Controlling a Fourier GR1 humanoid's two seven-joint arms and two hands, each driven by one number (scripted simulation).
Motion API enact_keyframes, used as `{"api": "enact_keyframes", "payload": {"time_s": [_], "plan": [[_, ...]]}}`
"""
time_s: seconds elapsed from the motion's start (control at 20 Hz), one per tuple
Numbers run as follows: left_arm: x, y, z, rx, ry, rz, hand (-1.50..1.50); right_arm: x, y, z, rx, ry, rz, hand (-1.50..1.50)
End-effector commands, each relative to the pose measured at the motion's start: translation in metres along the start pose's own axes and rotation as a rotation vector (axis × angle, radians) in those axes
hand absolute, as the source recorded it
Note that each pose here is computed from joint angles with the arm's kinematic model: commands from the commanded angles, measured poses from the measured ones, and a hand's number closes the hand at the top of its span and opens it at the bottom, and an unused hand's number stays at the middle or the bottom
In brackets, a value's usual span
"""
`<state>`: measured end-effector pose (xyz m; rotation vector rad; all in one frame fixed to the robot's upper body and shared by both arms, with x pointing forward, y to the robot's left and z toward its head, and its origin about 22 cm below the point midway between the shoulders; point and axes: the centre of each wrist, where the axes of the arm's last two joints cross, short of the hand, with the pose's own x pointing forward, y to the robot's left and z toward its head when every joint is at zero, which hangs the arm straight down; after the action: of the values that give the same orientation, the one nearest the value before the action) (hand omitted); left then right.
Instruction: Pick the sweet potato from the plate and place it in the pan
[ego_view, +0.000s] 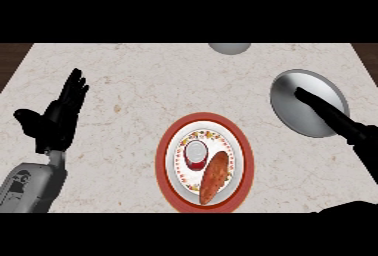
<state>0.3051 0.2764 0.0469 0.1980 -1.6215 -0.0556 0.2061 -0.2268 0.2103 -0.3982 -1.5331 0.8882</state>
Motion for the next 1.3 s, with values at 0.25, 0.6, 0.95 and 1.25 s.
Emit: {"api": "enact_keyframes", "payload": {"time_s": [0.25, 0.6, 0.95, 1.25], "plan": [[0.001, 0.008, 0.005, -0.007, 0.018, -0.001, 0.00, 0.039, 0.050, -0.027, 0.117, -0.038, -0.012, -1.50], [-0.004, 0.015, 0.010, 0.002, 0.008, -0.003, 0.00, 0.018, 0.066, -0.015, 0.139, 0.102, -0.005, -1.50], [-0.005, -0.009, 0.008, 0.001, 0.002, -0.001, 0.00, 0.019, 0.092, -0.038, 0.145, 0.214, 0.052, -1.50], [0.010, 0.002, 0.001, -0.009, 0.002, 0.008, 0.00, -0.007, 0.088, -0.052, 0.241, 0.190, 0.037, -1.50]]}}
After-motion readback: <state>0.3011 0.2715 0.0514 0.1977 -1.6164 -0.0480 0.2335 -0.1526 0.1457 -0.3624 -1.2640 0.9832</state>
